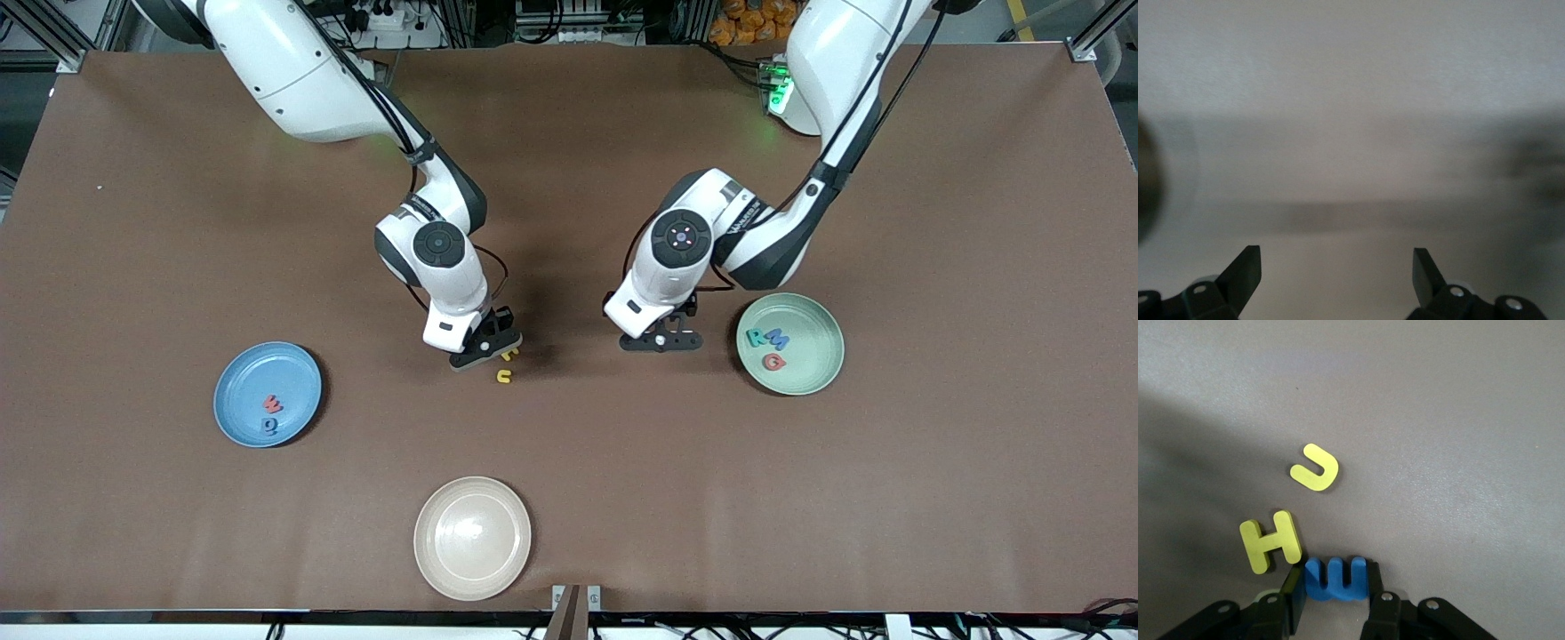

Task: Sort upper and lower case letters into plates
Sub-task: 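Grasp the blue E with the right gripper while the left gripper returns, then place the E on the blue plate while the left gripper reaches H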

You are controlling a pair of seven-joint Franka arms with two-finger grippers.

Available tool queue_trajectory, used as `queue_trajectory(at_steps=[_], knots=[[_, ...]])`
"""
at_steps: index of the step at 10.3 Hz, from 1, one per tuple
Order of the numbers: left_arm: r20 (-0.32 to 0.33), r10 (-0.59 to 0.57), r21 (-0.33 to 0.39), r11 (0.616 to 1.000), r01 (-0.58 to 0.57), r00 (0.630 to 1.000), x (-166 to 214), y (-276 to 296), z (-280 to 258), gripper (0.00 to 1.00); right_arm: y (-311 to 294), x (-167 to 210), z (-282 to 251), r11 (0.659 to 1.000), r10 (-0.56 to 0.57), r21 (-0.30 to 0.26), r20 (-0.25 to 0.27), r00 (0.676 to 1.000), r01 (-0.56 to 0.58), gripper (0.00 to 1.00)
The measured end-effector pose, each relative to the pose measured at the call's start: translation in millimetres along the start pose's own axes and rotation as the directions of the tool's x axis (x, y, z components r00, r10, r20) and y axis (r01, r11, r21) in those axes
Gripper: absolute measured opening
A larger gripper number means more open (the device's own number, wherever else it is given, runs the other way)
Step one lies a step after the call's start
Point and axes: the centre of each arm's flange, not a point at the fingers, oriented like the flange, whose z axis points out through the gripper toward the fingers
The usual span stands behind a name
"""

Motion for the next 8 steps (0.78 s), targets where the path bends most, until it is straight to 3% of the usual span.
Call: queue_trajectory(at_steps=[3,5,8], knots=[[-0.030,-0.027,-0.042,0.999,0.025,0.999,-3,17,10,1.00,18,5,-3,1.000,0.030,-0.006,-0.009,1.000,-0.030,0.41],[-0.052,-0.016,-0.071,0.997,0.012,0.999,-14,41,13,1.00,61,13,-18,0.995,0.097,-0.017,-0.030,0.995,-0.098,0.41],[-0.148,0.138,-0.029,0.989,-0.143,0.979,-35,91,11,1.00,146,10,-45,0.974,0.220,-0.042,-0.054,0.974,-0.222,0.41]])
